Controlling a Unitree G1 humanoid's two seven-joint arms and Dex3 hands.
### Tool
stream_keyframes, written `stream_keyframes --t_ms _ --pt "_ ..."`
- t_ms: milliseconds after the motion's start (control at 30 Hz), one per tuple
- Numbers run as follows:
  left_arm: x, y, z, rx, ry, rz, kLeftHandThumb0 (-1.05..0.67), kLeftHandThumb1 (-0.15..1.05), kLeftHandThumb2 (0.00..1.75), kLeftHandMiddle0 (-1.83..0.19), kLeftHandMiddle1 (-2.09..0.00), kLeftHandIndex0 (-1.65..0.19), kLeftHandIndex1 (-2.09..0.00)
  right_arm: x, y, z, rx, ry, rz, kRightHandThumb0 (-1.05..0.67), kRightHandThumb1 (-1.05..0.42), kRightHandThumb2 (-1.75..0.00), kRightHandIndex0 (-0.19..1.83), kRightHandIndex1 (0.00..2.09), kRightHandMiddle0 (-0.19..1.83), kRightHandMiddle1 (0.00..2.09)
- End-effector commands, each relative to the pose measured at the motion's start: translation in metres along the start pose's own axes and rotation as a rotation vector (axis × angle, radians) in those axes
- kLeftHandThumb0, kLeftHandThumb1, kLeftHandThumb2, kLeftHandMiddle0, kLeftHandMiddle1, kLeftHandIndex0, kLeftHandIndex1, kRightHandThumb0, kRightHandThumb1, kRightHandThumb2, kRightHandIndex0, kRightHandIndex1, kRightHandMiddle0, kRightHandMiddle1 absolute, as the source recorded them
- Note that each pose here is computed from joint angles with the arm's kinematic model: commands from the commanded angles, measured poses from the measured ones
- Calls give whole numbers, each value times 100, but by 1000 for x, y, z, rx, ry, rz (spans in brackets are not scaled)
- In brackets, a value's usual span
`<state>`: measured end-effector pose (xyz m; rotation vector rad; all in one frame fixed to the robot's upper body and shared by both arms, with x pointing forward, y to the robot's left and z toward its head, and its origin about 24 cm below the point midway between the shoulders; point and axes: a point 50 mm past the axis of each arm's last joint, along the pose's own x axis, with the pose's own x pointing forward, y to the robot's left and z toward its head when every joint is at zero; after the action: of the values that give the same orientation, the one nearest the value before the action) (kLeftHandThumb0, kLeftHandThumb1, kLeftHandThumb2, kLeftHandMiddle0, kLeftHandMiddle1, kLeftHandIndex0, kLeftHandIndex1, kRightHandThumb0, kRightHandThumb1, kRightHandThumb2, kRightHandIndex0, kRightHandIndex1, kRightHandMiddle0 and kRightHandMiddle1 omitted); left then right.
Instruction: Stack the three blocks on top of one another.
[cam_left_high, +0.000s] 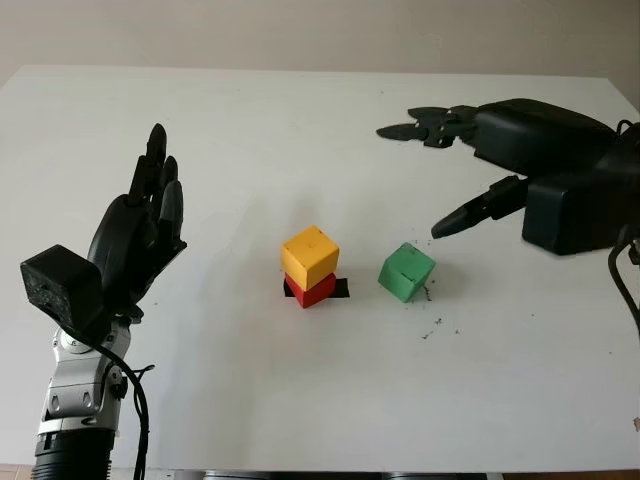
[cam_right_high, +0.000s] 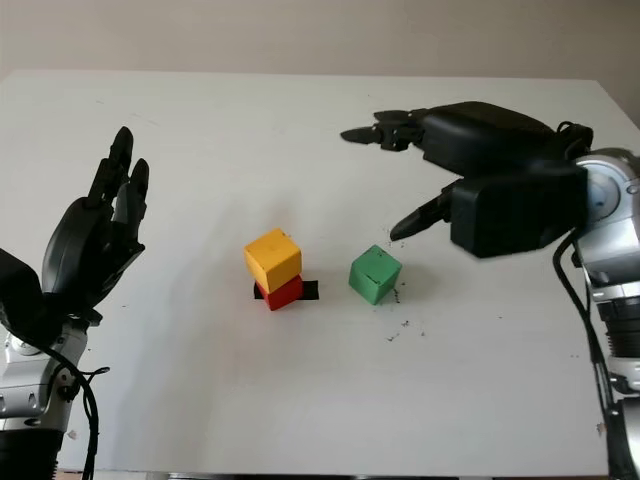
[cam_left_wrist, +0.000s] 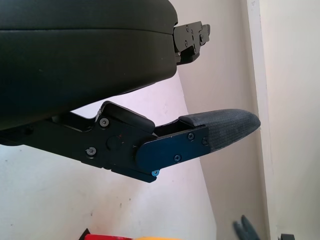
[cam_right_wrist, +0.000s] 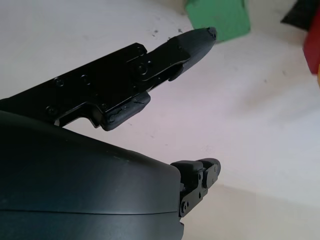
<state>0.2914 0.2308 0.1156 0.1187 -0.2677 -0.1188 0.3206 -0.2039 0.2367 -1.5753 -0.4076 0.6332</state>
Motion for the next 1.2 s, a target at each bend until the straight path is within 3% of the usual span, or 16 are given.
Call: stream_keyframes --t_ms 0,267,667,1167 --pt "5 -4 5 -6 -23 -9 -78 105 72 19 0 19 0 -2 3 2 -60 -5 27 -71 -84 -5 12 7 32 11" --pt "8 -8 8 -1 -38 -21 -79 105 72 19 0 19 0 -2 23 15 -135 -77 125 -70 -83 -5 8 5 35 10" --pt "5 -6 8 -1 -38 -14 -77 105 72 19 0 19 0 -4 55 19 -98 -100 175 -68 -83 -5 6 4 33 6" --pt "4 -8 6 29 -31 -10 -78 105 69 19 0 19 0 3 80 17 -88 -122 13 -57 -85 -6 14 8 46 14"
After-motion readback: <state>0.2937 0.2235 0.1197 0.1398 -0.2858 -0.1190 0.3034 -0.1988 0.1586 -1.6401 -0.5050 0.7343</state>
